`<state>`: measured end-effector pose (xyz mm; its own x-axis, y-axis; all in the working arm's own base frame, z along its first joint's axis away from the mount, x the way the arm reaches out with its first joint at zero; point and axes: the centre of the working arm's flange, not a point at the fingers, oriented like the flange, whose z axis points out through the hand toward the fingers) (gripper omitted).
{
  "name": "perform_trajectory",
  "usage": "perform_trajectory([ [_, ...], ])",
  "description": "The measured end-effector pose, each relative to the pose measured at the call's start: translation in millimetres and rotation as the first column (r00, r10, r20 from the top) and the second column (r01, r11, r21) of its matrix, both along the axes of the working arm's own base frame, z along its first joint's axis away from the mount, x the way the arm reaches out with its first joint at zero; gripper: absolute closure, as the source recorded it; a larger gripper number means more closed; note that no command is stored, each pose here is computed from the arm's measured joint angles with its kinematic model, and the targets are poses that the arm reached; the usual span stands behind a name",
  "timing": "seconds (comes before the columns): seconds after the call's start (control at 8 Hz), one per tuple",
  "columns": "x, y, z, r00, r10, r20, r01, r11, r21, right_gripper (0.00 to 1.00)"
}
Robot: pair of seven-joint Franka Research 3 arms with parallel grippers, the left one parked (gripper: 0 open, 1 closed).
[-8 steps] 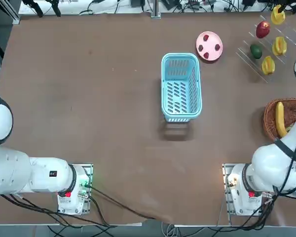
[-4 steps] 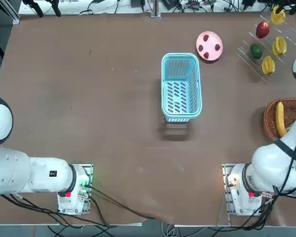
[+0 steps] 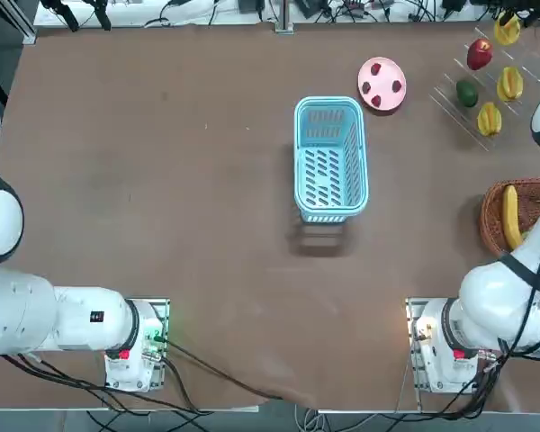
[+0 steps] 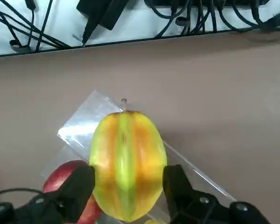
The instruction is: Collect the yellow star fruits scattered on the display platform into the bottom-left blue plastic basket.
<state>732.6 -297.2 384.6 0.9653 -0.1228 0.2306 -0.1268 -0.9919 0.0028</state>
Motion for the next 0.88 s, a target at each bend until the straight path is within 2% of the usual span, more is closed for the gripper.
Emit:
perform_trajectory([
  [0.12,-1.2,-3.2,-0.2,1.0,-0.005,0.001,0.005,1.0,0.001,0.2],
  [0.25,-1.4,-4.9,2.7,1.0,-0.009,0.008,0.008,1.0,0.005,0.41],
  [0.38,-1.1,-5.1,4.7,1.0,-0.009,0.011,0.009,1.0,0.005,0.53],
  [0.5,-1.0,-5.4,5.8,1.0,-0.01,0.014,0.01,1.0,0.004,0.58],
  [0.62,-1.0,-6.0,8.7,1.0,-0.013,0.02,0.013,1.0,0.011,0.78],
  [0.88,-1.3,-6.7,8.6,1.0,-0.016,0.022,0.016,1.0,0.016,0.78],
])
